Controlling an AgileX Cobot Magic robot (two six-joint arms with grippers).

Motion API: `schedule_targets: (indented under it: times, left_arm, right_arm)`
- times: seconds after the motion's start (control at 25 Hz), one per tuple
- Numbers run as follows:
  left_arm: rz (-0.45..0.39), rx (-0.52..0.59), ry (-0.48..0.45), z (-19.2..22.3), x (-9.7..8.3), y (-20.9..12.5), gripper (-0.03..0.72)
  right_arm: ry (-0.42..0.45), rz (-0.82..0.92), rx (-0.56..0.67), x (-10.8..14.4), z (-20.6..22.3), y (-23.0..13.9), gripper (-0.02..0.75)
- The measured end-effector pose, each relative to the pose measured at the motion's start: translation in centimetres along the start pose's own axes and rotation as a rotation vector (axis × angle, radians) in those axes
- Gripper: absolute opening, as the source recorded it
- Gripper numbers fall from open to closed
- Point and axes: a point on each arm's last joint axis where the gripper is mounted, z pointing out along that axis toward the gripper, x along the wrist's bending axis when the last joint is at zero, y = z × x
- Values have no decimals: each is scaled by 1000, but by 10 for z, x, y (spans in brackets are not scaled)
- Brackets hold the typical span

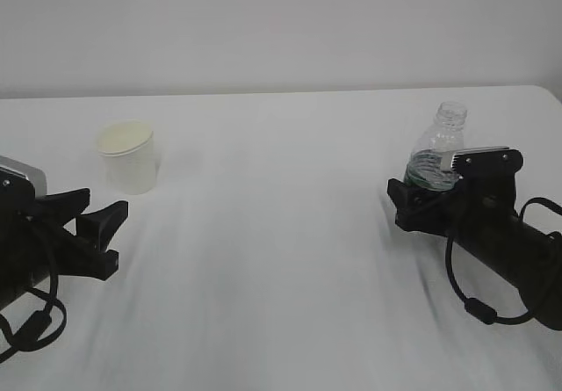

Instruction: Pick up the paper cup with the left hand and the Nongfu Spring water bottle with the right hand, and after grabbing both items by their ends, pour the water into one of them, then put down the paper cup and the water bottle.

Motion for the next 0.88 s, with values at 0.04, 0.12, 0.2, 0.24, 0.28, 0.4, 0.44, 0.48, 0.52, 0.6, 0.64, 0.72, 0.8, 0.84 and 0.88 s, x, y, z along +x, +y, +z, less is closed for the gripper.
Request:
schedule_targets:
  times: [0.04,0.12,0.2,0.24,0.28,0.4,0.44,0.48,0.52,0.6,0.64,0.72,0.8,0.84,0.88]
  left_arm:
    - [0,0,0,0,0,0,388]
    - [0,0,0,0,0,0,388]
    - [0,0,0,0,0,0,388]
    - [0,0,0,0,0,0,388]
    - [0,6,0,1,0,-2,388]
    - [1,28,-1,2,0,-7,388]
    - [1,34,-1,3,0,-9,388]
    - [1,40,-1,3,0,-10,388]
    - [2,47,-1,3,0,-12,388]
    - [2,61,-2,4,-1,-15,388]
    - [2,63,-2,4,-1,-16,388]
    - [2,65,-2,5,-1,-16,388]
    - [2,65,-2,5,-1,-16,388]
    - [2,65,-2,5,-1,-16,388]
    - [2,65,-2,5,-1,-16,388]
  right_arm:
    - [0,0,-4,0,1,1,606]
    - [1,-1,-11,0,2,2,606]
    - [2,-2,-12,0,3,3,606]
    - [2,-2,-12,0,3,3,605]
    - [2,-2,-12,0,3,3,603]
    - [2,-2,-11,0,3,2,582]
    - [4,-3,-11,0,3,2,568]
    - [4,-3,-11,0,3,2,551]
    - [4,-3,-11,0,3,2,535]
    - [4,-3,-13,0,3,3,492]
    - [4,-3,-15,0,3,3,474]
    - [8,-5,-14,1,3,3,440]
    - [13,-7,-16,1,3,3,425]
    - [16,-8,-15,1,3,3,421]
    - [17,-9,-15,1,3,3,419]
